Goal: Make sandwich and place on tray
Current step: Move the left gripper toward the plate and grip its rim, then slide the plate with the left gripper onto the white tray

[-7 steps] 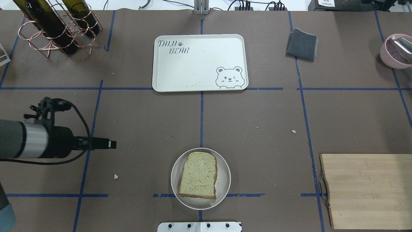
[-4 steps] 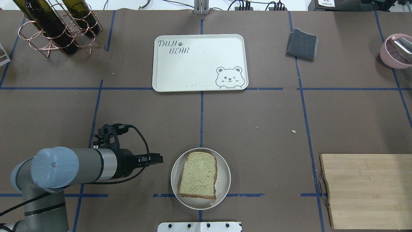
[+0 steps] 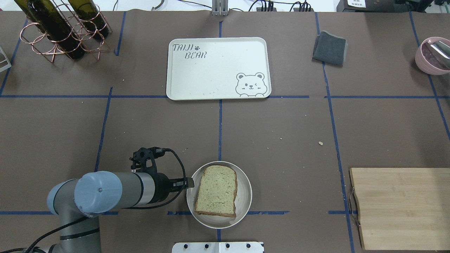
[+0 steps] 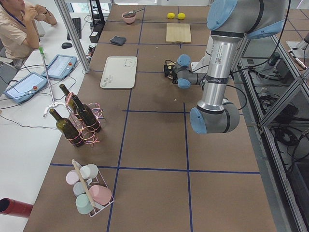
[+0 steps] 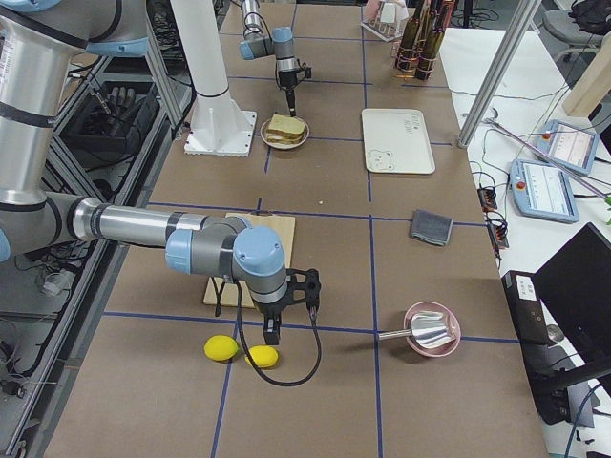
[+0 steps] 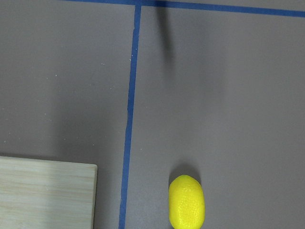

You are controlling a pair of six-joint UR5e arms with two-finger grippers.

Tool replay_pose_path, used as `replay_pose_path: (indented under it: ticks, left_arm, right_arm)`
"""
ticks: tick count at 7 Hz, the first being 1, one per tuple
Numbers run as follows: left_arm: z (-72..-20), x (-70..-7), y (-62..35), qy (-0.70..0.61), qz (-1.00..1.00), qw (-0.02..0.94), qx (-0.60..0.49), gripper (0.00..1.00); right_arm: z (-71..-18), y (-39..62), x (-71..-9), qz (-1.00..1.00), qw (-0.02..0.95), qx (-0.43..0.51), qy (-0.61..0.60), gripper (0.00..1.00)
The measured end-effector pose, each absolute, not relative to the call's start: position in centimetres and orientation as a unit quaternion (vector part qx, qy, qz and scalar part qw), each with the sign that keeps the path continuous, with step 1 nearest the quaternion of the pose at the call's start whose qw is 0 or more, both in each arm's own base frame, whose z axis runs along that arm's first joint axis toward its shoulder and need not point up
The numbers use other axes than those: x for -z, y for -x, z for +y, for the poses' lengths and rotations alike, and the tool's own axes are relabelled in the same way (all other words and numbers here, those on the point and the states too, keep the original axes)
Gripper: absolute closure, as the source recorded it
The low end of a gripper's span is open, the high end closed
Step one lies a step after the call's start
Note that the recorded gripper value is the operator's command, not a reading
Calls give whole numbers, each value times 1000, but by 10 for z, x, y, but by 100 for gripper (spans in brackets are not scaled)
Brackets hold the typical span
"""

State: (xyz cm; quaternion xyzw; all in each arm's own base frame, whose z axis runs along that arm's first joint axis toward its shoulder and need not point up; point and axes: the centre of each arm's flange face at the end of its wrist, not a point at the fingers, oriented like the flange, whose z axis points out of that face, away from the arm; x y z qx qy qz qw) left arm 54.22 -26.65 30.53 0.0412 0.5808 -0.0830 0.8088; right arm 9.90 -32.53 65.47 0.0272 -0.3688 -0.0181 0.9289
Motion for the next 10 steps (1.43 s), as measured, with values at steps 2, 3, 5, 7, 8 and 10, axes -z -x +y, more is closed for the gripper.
replay_pose_path:
  ticks: [2,3,5,7,8,10]
  left_arm:
    - [-254,-304,-550,-35,582,809,74,70]
    - [-250,-303,-552,-33,582,809,71,88]
    - [-248,-304,-554,-32,582,810,70,100]
    - [-249,-303,-553,-32,582,809,70,100]
    - [-250,-297,-549,-34,587,806,69,100]
    - [-274,-291,-533,-43,591,802,76,100]
  right_arm:
    - [-324,-99,-657,-368,929,18,-25,0]
    - [-323,-99,-657,-368,929,17,-24,0]
    - [-323,-99,-658,-368,929,17,-23,0]
    - [-323,-99,-660,-368,929,16,-22,0]
    - [-323,-99,-661,-368,929,16,-21,0]
    - [-323,-99,-663,-368,929,15,-19,0]
